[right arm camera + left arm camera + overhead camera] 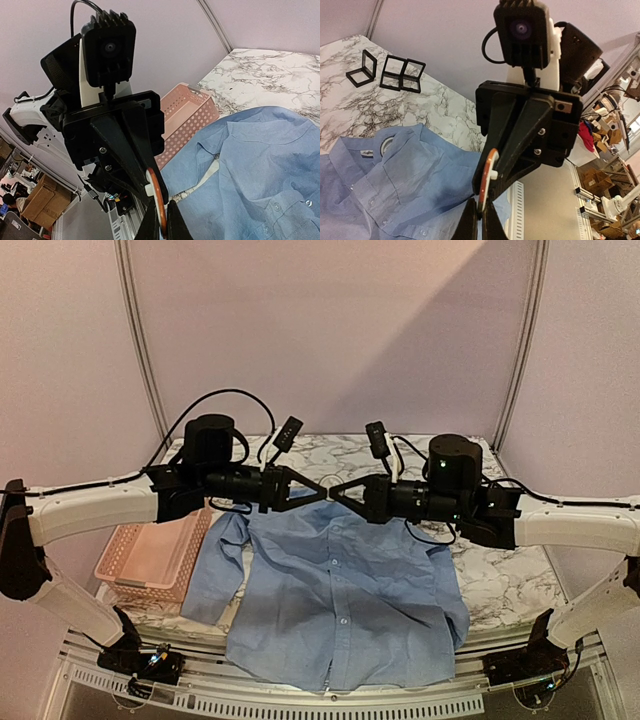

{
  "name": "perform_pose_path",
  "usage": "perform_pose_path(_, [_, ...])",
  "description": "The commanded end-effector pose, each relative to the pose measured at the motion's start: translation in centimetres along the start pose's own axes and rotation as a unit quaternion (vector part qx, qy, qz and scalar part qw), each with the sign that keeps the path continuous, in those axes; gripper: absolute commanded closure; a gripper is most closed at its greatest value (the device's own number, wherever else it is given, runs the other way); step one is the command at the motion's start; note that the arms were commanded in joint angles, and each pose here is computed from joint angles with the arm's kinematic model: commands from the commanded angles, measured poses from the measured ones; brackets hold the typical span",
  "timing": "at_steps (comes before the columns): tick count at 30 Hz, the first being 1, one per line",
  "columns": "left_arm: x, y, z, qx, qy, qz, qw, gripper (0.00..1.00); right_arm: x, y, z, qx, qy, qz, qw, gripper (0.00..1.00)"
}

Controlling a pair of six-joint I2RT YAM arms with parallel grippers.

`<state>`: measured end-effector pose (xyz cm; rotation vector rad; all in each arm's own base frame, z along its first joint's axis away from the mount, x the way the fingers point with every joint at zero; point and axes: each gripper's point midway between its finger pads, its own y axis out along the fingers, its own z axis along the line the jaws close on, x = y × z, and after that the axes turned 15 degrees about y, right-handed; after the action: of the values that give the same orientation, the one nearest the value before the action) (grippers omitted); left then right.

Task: Remove the brooch from the garment
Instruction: Close the brooch securely.

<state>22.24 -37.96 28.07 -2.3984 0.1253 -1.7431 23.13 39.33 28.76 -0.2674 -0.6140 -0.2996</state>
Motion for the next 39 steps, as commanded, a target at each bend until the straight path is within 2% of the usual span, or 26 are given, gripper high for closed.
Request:
perform_pose_path(1, [-1.1,-0.1,-0.2,-0.006,-0.009,0.032,0.999,1.00,3.6,-1.7,-4.8,-0.092,-0.005,-0.072,0.993,0.97])
perform_pose_path(12, [-2.9,0.3,1.7,0.020,-0.044,0.065,0.997,1.00,1.3,-1.1,-0.1,0.032,-0.053,0.007,0.998,0.77])
perform_pose_path(17, [-2.9,0.3,1.7,0.017,-0.045,0.066,0.997,1.00,1.6,-1.8,0.6,0.040,-0.060,0.001,0.997,0.59])
perform_pose_path(22, [-2.6,0.2,0.9,-0.001,-0.042,0.058,0.997,1.00,1.2,-1.4,-0.5,0.018,-0.050,0.008,0.999,0.52])
perform_pose_path(26, [-1.2,0.0,-0.1,-0.021,-0.021,0.030,0.999,1.00,0.4,-0.6,-1.6,0.007,-0.037,0.026,0.999,0.51])
perform_pose_path(29, [-0.8,-0.1,-0.6,-0.030,-0.017,0.023,0.999,1.00,-0.1,-0.3,-1.7,0.013,-0.033,0.039,0.999,0.54])
perform_pose_path(39, [-1.0,-0.2,-0.1,-0.018,-0.019,0.025,0.999,1.00,-1.1,-0.2,-0.9,0.042,-0.034,0.065,0.996,0.79])
